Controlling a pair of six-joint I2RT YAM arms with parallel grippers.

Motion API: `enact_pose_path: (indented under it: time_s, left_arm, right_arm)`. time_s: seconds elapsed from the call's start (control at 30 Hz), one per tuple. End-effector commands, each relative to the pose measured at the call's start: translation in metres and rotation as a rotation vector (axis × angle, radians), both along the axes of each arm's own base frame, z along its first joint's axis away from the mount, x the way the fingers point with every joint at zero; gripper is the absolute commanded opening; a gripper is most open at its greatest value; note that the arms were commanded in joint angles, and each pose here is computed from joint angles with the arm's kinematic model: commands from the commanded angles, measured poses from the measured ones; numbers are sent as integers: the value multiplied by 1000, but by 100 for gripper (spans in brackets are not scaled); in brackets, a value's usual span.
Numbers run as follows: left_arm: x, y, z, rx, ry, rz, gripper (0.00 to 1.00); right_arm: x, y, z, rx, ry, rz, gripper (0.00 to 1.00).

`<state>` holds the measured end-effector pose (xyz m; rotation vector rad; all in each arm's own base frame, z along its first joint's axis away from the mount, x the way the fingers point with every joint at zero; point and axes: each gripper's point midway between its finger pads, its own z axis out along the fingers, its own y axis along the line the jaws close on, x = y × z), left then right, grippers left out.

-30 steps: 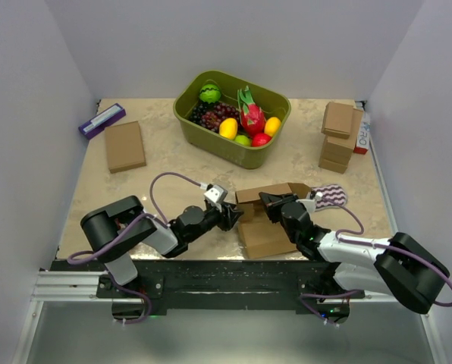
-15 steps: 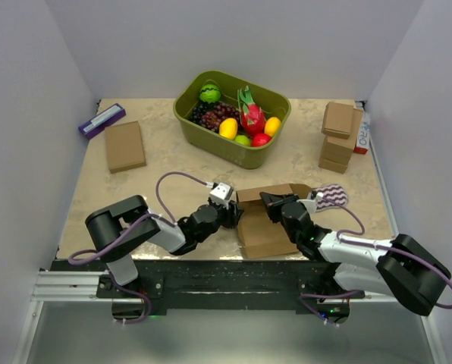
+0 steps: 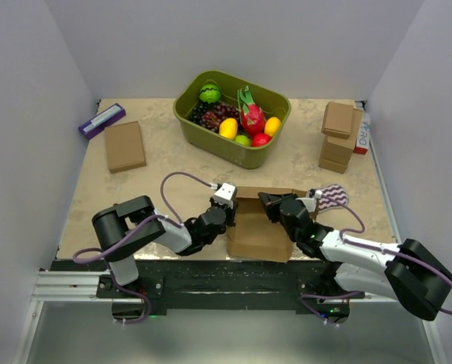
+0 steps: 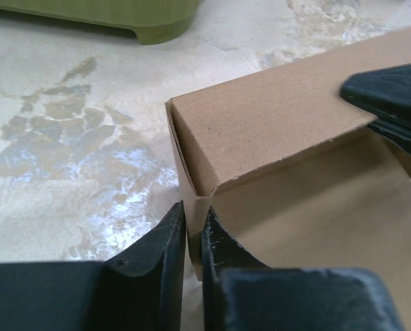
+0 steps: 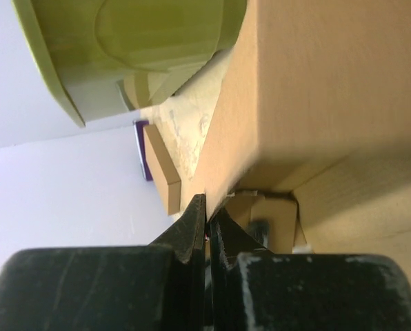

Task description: Fold the paper box

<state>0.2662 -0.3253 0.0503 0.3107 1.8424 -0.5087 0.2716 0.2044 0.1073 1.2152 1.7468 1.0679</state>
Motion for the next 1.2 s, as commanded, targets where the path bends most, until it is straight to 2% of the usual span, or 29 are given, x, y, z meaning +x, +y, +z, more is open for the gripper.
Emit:
enact_pose_path:
  time_s: [0.0,0.07,0.13,0.17,0.23,0.27,0.33,0.37,0.43,0.47,0.6,0.77,1.17]
  left_arm:
    - [19,28,-7,116,-40,154,4]
    - [21,29,-4,130,-40,168,0]
    - [22,33,-4,157,-34,178,0]
    - [24,32,2,153,-37,175,0]
    - [23,38,0,188,-18,166,0]
    - [28,39,3,172,3,152,0]
    - [31,48,-4,188,61,130,0]
    - [35,53,-2,165,93,107,0]
    - [34,65,-8,193,144,89,0]
    - [38,69,0,184,152,71,0]
    - [38,87,-3,234,243,26,0]
    - [40,106,10,197,289,8,0]
    - [40,110,16,183,318,-1,0]
  right_arm:
    - [-8,-14,-21,-148,63,-1,0]
    - [-7,-13,-16,-163,51,11,2]
    - [-7,-13,-7,-172,32,23,11]
    - [-8,-13,-4,-195,22,37,29]
    - [-8,-10,16,-191,-26,63,49]
    - [-10,-11,20,-236,-43,90,67]
    - [-11,-4,50,-243,-107,143,80]
    - [-16,-6,48,-318,-104,187,86]
    - [-19,-4,73,-354,-147,234,90]
    - [-25,-13,65,-453,-120,263,92]
    - [-28,-36,94,-652,-146,279,94]
    - [-25,-57,82,-915,-91,321,97]
    - [-26,-48,21,-1003,-5,434,93]
